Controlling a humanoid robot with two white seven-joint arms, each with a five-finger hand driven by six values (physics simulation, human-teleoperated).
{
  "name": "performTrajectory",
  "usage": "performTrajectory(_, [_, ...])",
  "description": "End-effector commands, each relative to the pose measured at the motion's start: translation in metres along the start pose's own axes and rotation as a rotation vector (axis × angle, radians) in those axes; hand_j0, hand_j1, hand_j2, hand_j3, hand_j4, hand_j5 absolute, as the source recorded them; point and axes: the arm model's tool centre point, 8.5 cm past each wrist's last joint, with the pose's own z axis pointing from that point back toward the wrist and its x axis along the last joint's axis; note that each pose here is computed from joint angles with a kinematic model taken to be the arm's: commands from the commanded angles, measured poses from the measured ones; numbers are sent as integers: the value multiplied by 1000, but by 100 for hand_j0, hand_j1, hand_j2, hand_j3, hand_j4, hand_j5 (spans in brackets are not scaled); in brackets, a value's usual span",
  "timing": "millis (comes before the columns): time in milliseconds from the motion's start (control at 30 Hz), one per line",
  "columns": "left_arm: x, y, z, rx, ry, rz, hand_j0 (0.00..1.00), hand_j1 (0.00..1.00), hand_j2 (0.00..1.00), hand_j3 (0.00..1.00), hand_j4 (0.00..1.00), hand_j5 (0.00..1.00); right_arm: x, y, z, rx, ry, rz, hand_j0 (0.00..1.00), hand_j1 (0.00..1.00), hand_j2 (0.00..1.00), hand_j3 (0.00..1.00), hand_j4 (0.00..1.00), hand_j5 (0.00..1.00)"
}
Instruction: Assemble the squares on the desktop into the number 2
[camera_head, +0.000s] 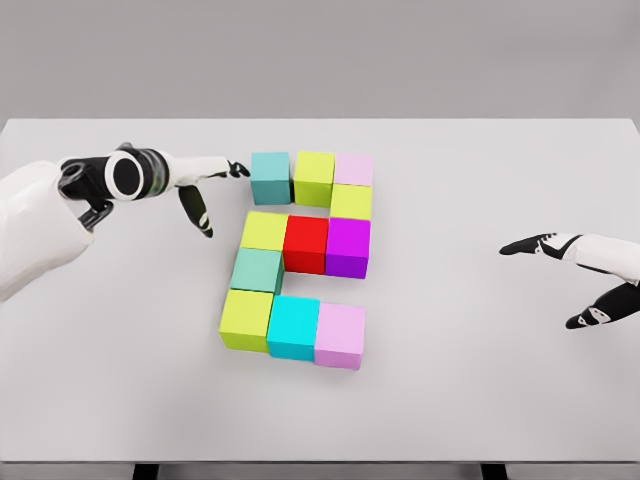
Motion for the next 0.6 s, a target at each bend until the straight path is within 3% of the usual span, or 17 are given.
performTrajectory(0, [0,1,-1,1,0,-2,100,100,100,100,100,100,0,-1,0,-4,0,-5,100,100,100,100,100,100])
performTrajectory(567, [9,9,-1,16,-11,-5,100,100,100,100,100,100,0,-1,0,-3,1,-4,100,100,100,100,100,100])
